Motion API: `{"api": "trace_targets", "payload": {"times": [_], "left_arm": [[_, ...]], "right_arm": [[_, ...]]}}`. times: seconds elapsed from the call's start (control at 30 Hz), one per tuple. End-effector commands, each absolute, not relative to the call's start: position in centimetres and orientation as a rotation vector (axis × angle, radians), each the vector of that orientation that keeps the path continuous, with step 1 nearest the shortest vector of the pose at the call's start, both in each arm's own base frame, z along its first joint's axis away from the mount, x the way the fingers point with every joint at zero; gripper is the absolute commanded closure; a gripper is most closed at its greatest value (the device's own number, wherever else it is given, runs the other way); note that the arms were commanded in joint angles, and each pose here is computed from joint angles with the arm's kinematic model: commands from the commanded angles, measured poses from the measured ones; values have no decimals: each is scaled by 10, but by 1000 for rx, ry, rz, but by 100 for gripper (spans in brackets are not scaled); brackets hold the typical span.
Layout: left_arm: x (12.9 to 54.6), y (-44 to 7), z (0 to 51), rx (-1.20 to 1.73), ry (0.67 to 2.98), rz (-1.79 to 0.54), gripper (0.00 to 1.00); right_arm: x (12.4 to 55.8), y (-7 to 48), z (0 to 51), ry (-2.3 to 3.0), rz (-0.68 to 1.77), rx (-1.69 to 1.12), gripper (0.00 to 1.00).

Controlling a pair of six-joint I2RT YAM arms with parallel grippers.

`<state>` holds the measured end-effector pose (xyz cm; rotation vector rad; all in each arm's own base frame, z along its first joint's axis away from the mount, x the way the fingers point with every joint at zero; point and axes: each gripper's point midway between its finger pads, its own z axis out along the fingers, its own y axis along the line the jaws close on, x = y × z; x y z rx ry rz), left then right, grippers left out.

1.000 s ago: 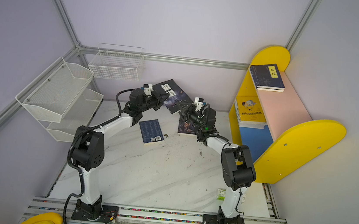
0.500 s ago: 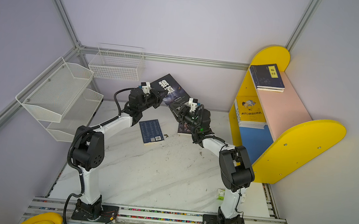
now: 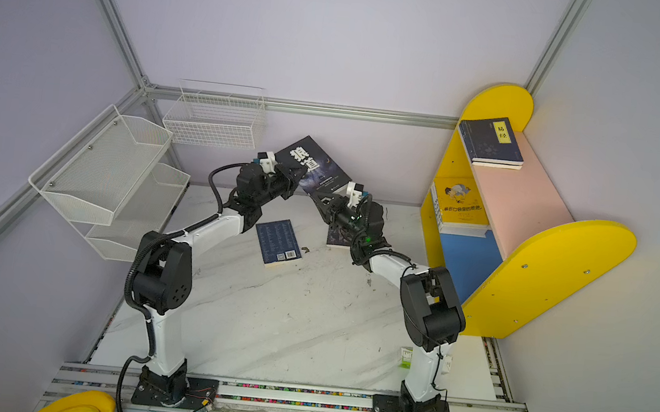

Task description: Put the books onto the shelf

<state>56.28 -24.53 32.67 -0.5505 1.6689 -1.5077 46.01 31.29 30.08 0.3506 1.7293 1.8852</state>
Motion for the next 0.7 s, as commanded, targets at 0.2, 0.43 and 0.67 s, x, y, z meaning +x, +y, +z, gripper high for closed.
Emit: {"api": "trace_targets", "payload": {"times": [0.2,0.43,0.67], "left_arm": [[543,-243,379,-443,1537,-1558,100],[546,-245,377,-440,1551,-1561,79],[549,-236,362,-454,1608,-1552,11]], "right_arm": [[470,311,318,1638,1880,357,82],[471,308,316,1647,1872,373,93],[488,229,327,1568,1712,480,96]]}}
